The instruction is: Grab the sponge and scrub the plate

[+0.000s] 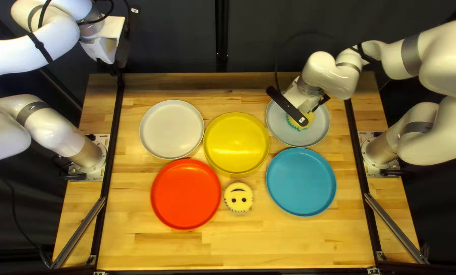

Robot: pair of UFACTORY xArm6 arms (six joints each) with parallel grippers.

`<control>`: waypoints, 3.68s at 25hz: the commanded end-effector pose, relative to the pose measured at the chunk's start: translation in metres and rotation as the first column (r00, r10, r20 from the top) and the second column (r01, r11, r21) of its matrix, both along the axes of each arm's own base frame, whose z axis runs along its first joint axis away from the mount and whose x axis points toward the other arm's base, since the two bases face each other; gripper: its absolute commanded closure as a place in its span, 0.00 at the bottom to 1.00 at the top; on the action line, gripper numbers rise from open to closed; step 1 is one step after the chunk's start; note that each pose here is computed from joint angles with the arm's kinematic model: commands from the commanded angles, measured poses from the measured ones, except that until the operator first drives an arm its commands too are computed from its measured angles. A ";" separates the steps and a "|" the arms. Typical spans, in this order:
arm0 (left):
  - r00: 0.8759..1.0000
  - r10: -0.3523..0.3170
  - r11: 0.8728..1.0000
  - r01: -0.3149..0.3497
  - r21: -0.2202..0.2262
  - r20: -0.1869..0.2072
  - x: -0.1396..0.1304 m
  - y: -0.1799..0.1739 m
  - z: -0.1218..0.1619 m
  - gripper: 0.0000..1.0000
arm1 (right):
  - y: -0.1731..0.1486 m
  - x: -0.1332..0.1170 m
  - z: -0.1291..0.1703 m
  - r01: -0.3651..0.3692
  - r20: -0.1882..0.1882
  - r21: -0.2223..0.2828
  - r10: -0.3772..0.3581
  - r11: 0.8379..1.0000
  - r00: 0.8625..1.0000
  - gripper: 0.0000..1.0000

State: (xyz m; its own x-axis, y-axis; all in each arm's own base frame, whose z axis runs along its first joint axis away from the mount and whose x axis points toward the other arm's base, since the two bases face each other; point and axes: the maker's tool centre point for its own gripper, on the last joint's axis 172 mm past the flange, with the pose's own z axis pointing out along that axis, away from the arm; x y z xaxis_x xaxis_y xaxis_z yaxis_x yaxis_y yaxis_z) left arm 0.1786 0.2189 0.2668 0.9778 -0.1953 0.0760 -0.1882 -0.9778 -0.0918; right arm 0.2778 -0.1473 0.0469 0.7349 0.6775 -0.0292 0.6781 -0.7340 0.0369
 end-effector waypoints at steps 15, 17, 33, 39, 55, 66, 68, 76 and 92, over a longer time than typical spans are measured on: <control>1.000 0.000 1.000 0.000 0.000 0.000 0.000 0.000 0.000 0.00 | -0.059 0.046 0.001 -0.022 0.038 0.007 0.022 1.000 0.999 1.00; 1.000 0.000 1.000 0.000 0.000 0.000 0.000 0.000 0.000 0.00 | -0.059 0.052 0.004 -0.027 0.045 0.004 0.027 1.000 0.999 1.00; 1.000 0.000 1.000 0.000 0.000 0.000 0.000 0.000 0.000 0.00 | -0.046 -0.001 0.000 -0.027 0.027 0.017 0.026 0.999 0.999 1.00; 1.000 0.000 1.000 0.000 0.000 0.000 0.000 0.000 0.000 0.00 | -0.049 -0.015 -0.008 -0.026 0.012 0.029 0.026 0.999 1.000 1.00; 1.000 0.000 1.000 0.000 0.000 0.000 0.000 0.000 0.000 0.00 | -0.069 0.057 -0.002 -0.062 0.045 0.018 0.061 0.998 0.997 1.00; 1.000 0.000 1.000 0.000 0.000 0.000 0.000 0.000 0.000 0.00 | -0.037 0.001 -0.003 -0.057 0.025 0.023 0.056 0.998 0.998 1.00; 1.000 0.000 1.000 0.000 0.000 0.000 0.000 0.000 0.000 0.00 | -0.025 -0.006 -0.002 -0.055 0.018 0.019 0.055 0.998 0.998 1.00; 1.000 0.000 1.000 0.000 0.000 0.000 0.000 0.000 0.000 0.00 | -0.005 -0.008 0.004 -0.059 0.001 0.001 0.059 0.998 0.998 1.00; 1.000 0.000 1.000 0.000 0.000 0.000 0.000 0.000 0.000 0.00 | -0.046 0.070 -0.001 -0.097 0.032 0.007 0.097 0.995 0.995 1.00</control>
State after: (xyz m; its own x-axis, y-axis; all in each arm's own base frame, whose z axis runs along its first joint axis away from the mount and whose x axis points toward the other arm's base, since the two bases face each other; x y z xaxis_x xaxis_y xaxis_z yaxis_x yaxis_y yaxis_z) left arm 0.1786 0.2189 0.2668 0.9778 -0.1953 0.0760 -0.1881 -0.9778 -0.0918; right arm 0.3462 -0.1933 0.0463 0.6705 0.7419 -0.0023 0.7409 -0.6695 0.0525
